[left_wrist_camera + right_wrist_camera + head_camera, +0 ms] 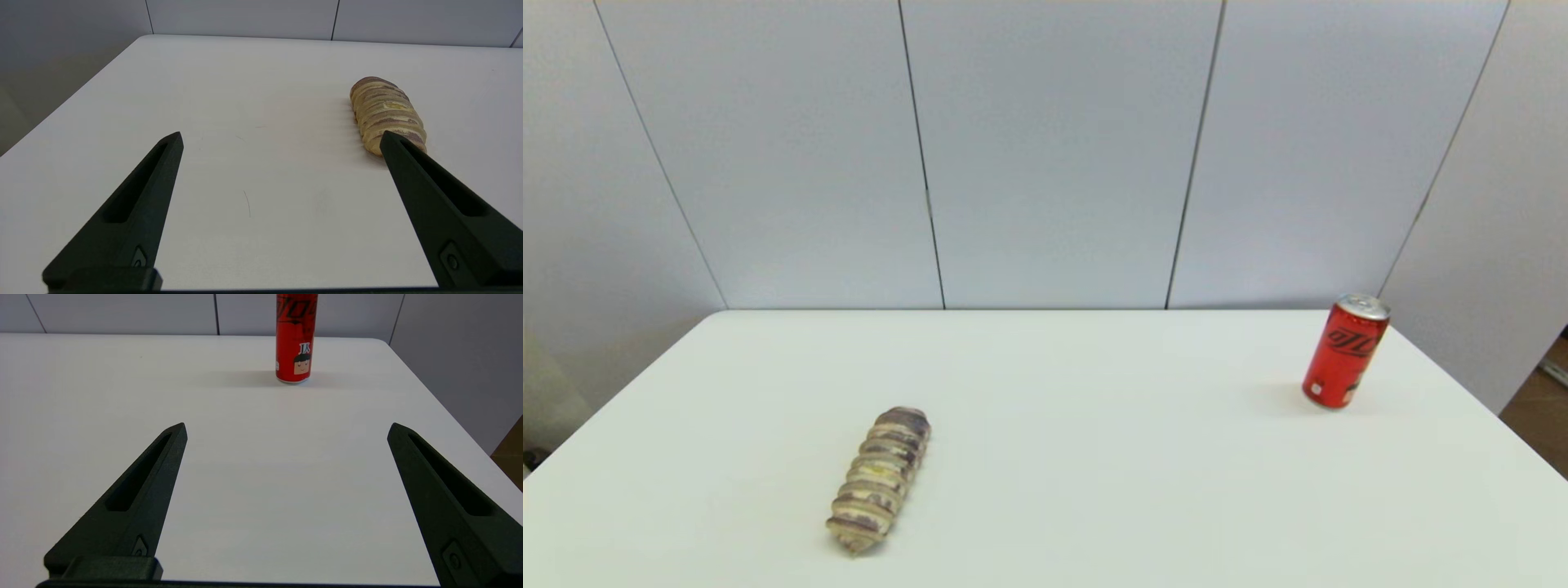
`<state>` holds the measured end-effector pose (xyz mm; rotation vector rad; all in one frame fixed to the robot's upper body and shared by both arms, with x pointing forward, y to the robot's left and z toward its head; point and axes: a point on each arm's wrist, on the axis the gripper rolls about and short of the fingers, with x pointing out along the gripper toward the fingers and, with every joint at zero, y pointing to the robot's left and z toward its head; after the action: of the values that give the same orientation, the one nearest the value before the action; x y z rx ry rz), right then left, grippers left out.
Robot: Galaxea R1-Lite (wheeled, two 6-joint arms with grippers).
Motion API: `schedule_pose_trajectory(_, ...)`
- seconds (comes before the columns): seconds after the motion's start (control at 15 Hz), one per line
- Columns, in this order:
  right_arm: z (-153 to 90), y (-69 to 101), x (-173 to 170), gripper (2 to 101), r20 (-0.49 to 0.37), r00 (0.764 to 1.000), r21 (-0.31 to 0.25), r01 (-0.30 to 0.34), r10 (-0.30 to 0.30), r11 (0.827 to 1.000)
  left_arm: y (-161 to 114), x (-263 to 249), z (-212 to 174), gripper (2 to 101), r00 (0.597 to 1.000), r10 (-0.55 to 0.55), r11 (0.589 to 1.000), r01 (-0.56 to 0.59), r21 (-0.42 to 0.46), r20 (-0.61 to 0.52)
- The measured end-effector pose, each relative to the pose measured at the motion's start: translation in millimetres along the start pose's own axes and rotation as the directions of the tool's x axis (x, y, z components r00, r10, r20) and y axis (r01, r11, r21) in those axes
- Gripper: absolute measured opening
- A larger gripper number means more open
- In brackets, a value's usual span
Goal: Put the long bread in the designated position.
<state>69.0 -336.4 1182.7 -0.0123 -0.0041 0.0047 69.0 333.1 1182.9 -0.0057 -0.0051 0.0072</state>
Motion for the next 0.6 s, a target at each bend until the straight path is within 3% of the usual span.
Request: schedule_pose_trajectory(0.6,0.0,0.0,0.0,97.3,0.000,1.000,0.000,-0.001,0.001,1.000,0.0,0.0,0.0,97.8,1.000,0.000,1.000,0.000,0.000,0.000)
